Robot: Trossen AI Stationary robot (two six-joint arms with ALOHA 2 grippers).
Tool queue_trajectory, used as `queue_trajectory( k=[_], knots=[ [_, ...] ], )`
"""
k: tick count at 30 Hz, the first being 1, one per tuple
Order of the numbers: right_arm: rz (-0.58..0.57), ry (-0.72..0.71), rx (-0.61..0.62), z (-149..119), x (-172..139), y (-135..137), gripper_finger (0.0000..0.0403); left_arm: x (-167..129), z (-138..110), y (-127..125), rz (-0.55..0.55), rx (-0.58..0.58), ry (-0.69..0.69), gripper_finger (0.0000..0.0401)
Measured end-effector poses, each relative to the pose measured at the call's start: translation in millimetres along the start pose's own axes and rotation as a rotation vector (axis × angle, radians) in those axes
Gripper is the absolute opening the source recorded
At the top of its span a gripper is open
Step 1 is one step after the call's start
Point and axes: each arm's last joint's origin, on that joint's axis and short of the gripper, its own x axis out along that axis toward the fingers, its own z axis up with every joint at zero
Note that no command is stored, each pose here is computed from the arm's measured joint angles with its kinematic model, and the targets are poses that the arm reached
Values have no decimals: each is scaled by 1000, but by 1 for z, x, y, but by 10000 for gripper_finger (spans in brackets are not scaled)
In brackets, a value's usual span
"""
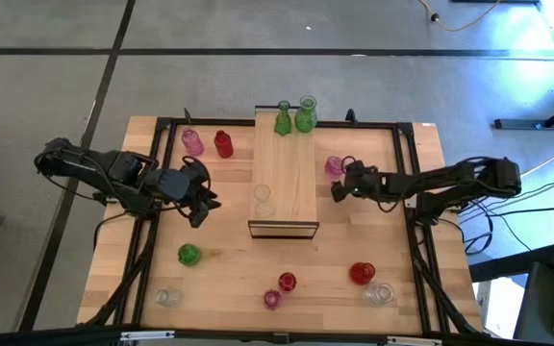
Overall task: Sort vases onto shelf
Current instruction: Put the top right pink vase on the shelf
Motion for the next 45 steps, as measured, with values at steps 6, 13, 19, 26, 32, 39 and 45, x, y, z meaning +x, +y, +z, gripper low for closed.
queue_trajectory(
  k=[6,13,19,26,32,39,45],
  knots=[
    [50,-75,-50,-1,8,-14,321,0,2,-2,-25,-9,-23,145],
    [47,-166,-82,6,15,-33,300,0,2,-3,-26,-9,-24,145],
    [118,-197,-137,17,18,-42,299,0,2,-3,-26,-24,-23,145],
    [174,-223,-176,25,20,-48,299,4,2,-4,-17,-33,-17,145],
    [218,-233,-204,26,21,-46,299,15,5,-11,-21,-36,-23,145],
    [257,-235,-195,23,33,-44,283,34,5,-20,-42,-27,31,145],
    [267,-298,-183,32,39,-38,224,45,4,-23,-40,-19,55,145]
  ],
)
